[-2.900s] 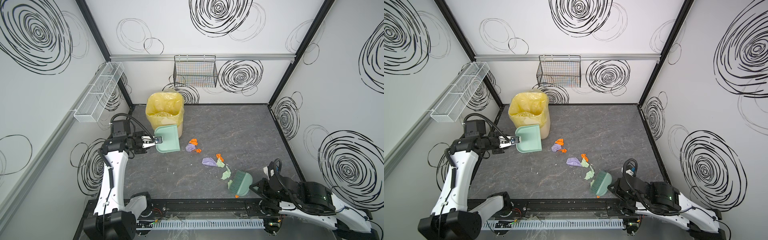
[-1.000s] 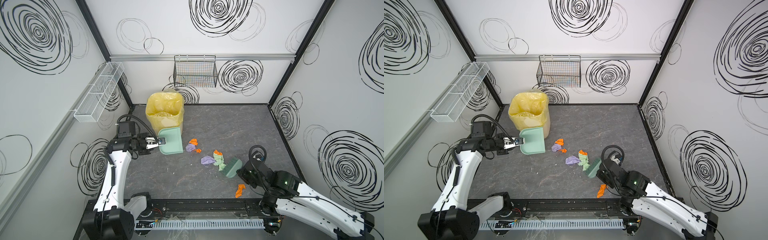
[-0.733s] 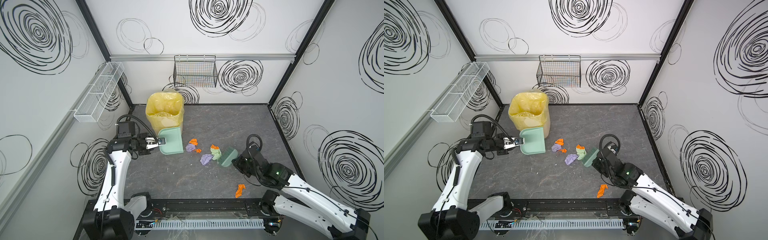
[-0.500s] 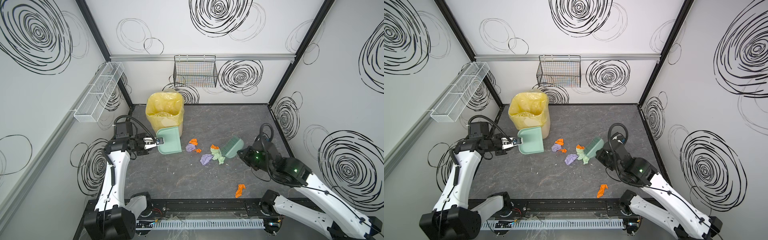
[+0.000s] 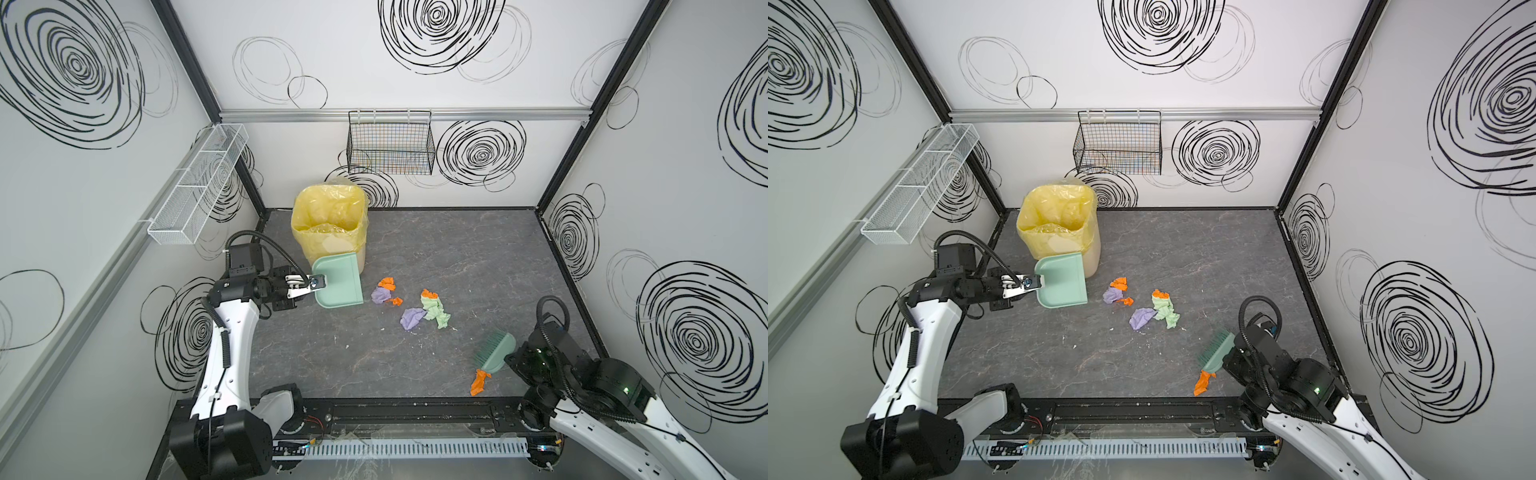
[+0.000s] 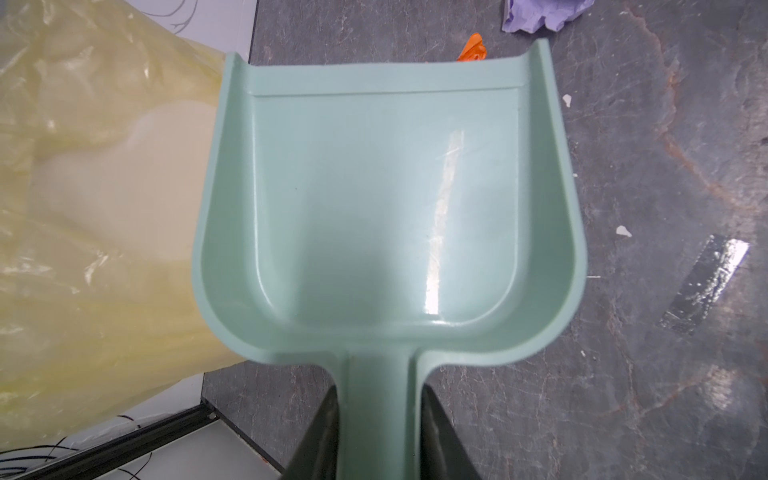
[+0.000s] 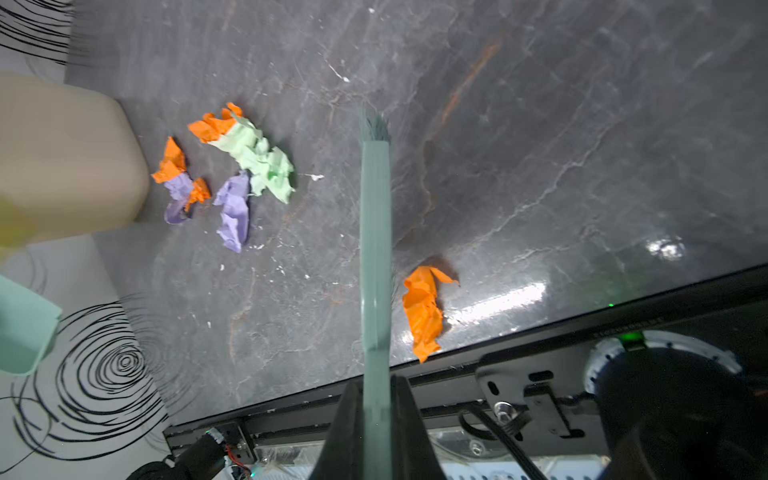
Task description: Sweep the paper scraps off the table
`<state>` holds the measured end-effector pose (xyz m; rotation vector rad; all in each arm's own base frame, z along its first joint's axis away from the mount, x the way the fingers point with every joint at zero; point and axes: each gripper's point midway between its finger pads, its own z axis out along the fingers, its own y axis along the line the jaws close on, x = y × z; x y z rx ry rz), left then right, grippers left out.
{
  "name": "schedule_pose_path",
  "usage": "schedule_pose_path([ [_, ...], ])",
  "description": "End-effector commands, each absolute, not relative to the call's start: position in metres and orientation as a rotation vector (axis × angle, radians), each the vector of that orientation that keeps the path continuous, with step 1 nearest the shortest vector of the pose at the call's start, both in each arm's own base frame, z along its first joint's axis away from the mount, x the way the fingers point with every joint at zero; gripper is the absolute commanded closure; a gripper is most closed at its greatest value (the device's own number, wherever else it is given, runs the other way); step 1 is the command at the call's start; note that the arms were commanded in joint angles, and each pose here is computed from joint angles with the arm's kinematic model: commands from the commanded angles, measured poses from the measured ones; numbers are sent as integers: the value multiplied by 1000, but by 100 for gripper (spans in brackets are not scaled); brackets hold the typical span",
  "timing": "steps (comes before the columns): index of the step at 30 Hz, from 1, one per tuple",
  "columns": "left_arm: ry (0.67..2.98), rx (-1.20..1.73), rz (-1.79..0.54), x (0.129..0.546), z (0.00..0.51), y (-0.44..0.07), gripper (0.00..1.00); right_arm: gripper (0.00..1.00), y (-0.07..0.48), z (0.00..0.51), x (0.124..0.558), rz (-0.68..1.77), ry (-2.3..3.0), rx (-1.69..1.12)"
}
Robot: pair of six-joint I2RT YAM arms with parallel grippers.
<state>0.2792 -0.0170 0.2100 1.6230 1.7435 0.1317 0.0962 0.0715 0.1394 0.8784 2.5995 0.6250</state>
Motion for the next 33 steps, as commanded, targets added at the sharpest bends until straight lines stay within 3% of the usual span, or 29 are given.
schedule_pose_path([
  [1,1719,1629,111,276,210,-16,100,100,69,140,94,620,2605,867],
  [5,1732,1626,96,275,205,-13,100,100,72,153,94,680,2576,847],
  [15,1725,1621,82,278,211,-16,100,100,80,181,69,1092,2477,854],
  [21,1726,1626,104,274,214,-16,100,100,96,141,49,1040,2705,780],
  [33,1744,1633,112,274,210,-13,100,100,92,128,54,973,2696,936],
])
